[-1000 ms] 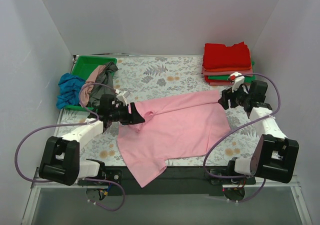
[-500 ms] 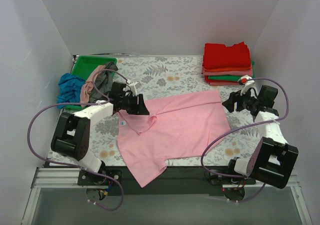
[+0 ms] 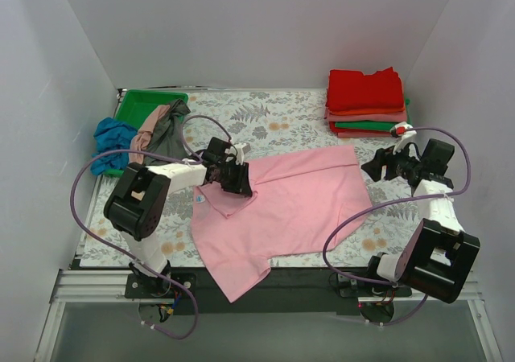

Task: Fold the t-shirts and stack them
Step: Fold the tshirt

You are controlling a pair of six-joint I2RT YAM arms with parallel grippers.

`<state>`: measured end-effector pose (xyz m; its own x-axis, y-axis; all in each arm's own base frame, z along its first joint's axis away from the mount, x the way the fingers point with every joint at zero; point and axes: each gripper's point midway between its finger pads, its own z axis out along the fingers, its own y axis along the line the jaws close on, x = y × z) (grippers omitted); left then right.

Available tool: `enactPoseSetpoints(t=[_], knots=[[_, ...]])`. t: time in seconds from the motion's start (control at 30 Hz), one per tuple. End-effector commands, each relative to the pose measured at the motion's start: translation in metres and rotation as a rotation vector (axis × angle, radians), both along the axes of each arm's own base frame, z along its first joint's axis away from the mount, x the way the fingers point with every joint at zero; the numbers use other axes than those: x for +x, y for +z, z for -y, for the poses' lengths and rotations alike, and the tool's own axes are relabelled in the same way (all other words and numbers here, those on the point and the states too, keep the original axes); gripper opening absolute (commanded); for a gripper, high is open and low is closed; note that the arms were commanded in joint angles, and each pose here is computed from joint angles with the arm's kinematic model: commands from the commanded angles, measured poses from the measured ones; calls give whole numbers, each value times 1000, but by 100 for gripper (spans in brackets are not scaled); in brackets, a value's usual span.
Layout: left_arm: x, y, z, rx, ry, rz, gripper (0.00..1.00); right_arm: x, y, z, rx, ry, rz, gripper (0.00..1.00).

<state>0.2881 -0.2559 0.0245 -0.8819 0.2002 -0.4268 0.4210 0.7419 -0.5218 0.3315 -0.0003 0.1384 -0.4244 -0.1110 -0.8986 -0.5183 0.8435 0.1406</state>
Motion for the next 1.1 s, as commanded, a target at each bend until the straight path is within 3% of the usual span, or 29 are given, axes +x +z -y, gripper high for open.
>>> enactPoseSetpoints(t=[0.0,0.13,0.37,0.47,0.5,0.53,0.57,0.6,0.67,0.77,0.8,0.87,0.97,1.07], knots=[[2,11,1,17,-11,64,27,-4,0,-3,28,18,-7,73],[1,21,3,12,-24,97,40,-5,-2,-4,32,30,-19,73],[12,61,4,-22,25,207,44,-14,-12,-7,12,99,-68,73],[25,93,-17,20,157,324,48,-32,-20,-8,-70,246,-134,75],[26,102,-25,24,205,353,51,-54,-28,-15,-58,298,-217,75],[25,127,-34,-1,268,408,56,-60,-36,-15,-122,392,-191,75],[23,137,-43,-24,365,396,72,-68,-39,-21,-155,472,-186,76],[19,133,-57,-8,440,385,78,-79,-44,-24,-183,528,-207,76],[1,153,-65,-96,512,345,87,-97,-50,-38,-236,708,-179,75],[-41,153,-53,-213,431,206,86,-111,-57,-55,-310,931,-65,76],[-63,154,-40,-280,368,105,78,-111,-58,-58,-330,977,-28,77],[-95,138,-35,-294,300,-43,74,-110,-59,-67,-337,1056,16,79],[-147,126,-26,-247,142,-195,69,-104,-48,-85,-273,1083,27,78],[-182,120,-22,-150,50,-247,68,-104,-42,-97,-219,1073,42,77]])
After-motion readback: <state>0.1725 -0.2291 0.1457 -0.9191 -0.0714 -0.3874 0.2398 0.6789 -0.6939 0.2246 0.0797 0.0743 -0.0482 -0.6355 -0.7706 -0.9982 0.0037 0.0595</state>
